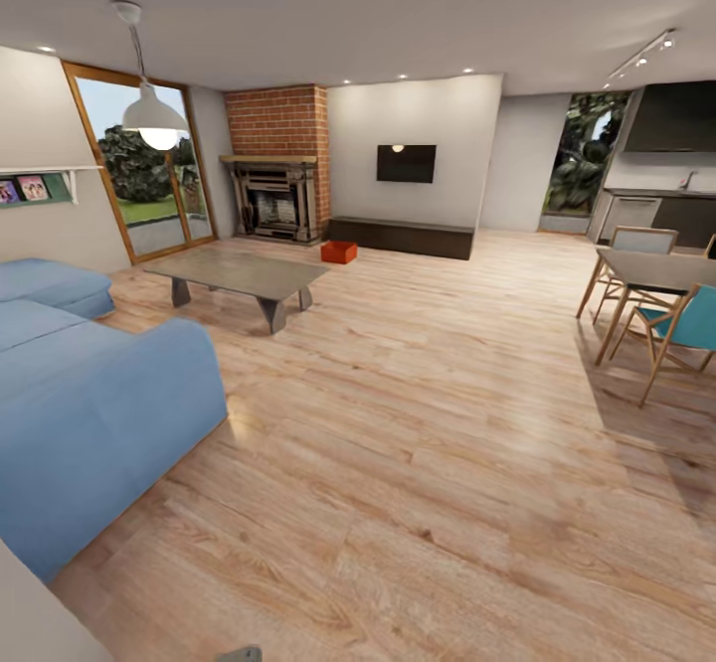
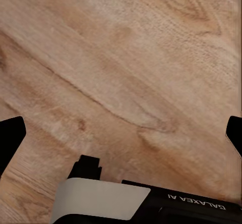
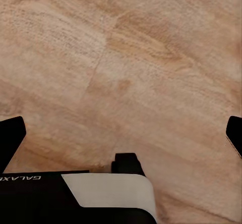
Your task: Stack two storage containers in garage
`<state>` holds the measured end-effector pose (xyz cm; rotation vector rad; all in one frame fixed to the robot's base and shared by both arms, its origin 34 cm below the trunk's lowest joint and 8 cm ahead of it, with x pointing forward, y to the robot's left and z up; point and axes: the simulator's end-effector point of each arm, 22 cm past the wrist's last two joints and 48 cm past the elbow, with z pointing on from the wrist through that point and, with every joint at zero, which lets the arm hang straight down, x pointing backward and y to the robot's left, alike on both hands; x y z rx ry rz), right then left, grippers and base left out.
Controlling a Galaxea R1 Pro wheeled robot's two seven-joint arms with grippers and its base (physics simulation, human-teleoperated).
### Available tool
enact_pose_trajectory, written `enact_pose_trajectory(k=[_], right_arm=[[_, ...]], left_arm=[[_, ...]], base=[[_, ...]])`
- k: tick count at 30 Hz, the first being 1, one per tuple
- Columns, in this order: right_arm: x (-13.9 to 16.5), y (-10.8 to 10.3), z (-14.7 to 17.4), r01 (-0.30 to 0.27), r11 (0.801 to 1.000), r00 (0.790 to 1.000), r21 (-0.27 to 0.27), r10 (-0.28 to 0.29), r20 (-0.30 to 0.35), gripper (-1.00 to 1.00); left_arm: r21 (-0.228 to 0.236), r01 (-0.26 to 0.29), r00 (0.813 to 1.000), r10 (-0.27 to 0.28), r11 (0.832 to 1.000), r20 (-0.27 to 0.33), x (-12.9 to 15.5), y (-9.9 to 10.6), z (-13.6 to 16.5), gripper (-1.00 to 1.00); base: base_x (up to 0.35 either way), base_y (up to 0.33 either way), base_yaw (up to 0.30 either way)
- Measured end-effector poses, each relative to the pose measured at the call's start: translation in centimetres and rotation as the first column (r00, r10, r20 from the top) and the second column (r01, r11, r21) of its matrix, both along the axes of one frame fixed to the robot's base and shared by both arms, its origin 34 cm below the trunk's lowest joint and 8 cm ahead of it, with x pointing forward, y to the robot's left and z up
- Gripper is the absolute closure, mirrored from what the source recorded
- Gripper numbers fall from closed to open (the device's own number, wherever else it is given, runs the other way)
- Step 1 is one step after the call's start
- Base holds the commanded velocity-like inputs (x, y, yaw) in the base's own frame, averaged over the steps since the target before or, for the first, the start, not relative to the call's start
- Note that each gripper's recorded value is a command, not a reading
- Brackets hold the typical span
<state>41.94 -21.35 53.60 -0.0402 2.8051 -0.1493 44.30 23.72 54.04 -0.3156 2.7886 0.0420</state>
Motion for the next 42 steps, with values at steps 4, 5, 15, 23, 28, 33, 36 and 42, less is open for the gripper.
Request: enact_pose_trajectory(k=[4,5,15,23,28,33,36,42], right_arm=[[0.00,0.00,0.00,0.000,1.000,1.000,0.000,0.000,0.000,-1.00],[0.00,0.00,0.00,0.000,1.000,1.000,0.000,0.000,0.000,-1.00],[0.01,0.00,0.00,-0.001,1.000,1.000,0.000,0.001,0.000,-1.00],[-0.01,0.05,0.00,0.002,1.000,1.000,0.001,-0.002,0.000,-1.00],[-0.05,0.17,0.00,0.007,1.000,1.000,0.003,-0.007,-0.001,-1.00],[-0.05,0.13,0.00,0.008,1.000,1.000,0.003,-0.008,-0.001,-1.00],[-0.03,0.13,0.00,0.008,1.000,1.000,0.003,-0.008,-0.001,-1.00],[-0.04,0.09,0.00,0.007,1.000,1.000,0.002,-0.007,-0.001,-1.00]], left_arm=[[0.000,0.000,1.000,0.000,1.000,0.000,0.00,0.00,0.00,-1.00],[0.000,0.000,1.000,0.000,1.000,0.000,0.00,0.00,0.00,-1.00],[0.000,0.000,1.000,0.000,1.000,0.000,0.00,-0.01,0.00,-1.00],[-0.001,0.000,1.000,0.000,1.000,0.000,0.00,-0.10,0.00,-1.00],[-0.001,0.001,1.000,-0.001,1.000,0.000,0.00,-0.13,0.00,-1.00],[-0.002,0.001,1.000,-0.001,1.000,0.000,0.00,-0.13,0.00,-1.00],[-0.002,0.001,1.000,-0.001,1.000,0.000,0.00,-0.13,0.00,-1.00],[-0.001,0.000,1.000,0.000,1.000,0.000,0.00,-0.07,0.00,-1.00]], base=[[0.338,0.000,0.000],[0.338,0.000,0.000],[0.338,0.000,0.000],[0.338,0.000,-0.038],[0.338,0.000,-0.251],[0.338,0.000,-0.260],[0.338,0.000,-0.237],[0.338,0.000,-0.183]])
